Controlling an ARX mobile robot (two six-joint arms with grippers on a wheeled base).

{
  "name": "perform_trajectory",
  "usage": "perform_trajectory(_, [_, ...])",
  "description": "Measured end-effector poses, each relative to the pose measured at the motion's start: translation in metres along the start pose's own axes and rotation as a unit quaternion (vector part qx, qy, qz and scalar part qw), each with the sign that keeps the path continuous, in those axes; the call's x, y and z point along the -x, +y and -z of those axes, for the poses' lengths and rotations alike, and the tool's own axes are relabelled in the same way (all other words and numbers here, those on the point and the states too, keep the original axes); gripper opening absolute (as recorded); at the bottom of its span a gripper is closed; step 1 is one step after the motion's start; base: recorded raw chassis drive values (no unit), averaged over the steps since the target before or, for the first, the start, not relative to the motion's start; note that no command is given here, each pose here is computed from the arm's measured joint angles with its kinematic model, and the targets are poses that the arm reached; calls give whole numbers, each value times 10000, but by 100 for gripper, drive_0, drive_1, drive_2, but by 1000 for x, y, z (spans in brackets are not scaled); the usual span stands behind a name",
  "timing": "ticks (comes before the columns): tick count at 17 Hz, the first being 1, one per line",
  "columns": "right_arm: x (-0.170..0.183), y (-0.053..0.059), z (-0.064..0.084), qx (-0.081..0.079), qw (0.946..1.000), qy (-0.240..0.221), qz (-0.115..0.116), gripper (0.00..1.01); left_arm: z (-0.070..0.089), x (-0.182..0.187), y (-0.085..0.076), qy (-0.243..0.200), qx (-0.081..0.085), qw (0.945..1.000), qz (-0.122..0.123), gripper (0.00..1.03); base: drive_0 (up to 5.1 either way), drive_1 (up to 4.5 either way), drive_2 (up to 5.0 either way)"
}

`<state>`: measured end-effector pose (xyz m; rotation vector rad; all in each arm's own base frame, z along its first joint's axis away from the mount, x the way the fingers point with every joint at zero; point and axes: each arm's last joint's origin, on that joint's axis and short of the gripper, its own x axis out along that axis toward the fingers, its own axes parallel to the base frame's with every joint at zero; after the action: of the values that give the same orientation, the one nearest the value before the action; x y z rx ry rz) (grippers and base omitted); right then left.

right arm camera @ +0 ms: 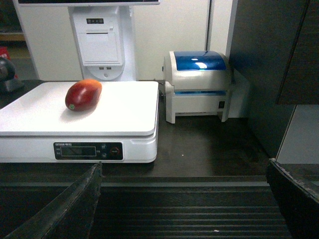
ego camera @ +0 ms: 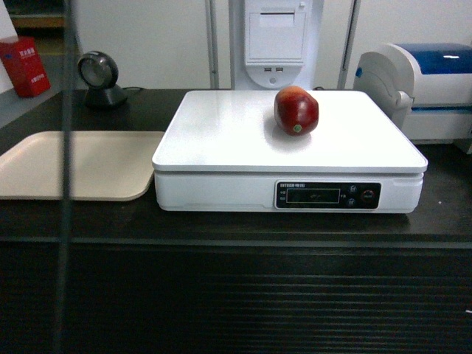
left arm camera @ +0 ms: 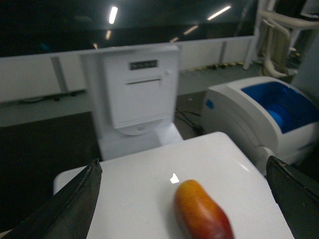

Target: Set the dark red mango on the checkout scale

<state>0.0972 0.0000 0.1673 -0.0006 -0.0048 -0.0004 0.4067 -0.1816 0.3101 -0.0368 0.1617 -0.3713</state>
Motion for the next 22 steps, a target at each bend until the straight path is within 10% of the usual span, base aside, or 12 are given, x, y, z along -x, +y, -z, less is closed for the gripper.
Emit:
perform_trajectory(5, [0,0,0,0,10000,0,0,98,7,119,76,-372,-482,9884,-1394,98,0,0,0])
perform_trajectory(10, [0,0,0,0,10000,0,0,98,21,222,113,-504,-851,9653,-2417,98,0,0,0])
perform_trajectory(12, [0,0,0,0,10000,0,0,98,22,230,107,-922,-706,9717,-2057,85,0,0,0])
perform_trajectory(15, [0,0,0,0,10000,0,0,98,78,246,99,-755,-298,9796,-1837,51,0,0,0])
perform_trajectory(20, [0,0,0,0,10000,0,0,98,121,268,91,-794,-213,9794,-1842,2,0,0,0])
perform_trajectory(22, [0,0,0,0,10000,0,0,98,136,275,88,-758,-189,9798,-1842,2,0,0,0])
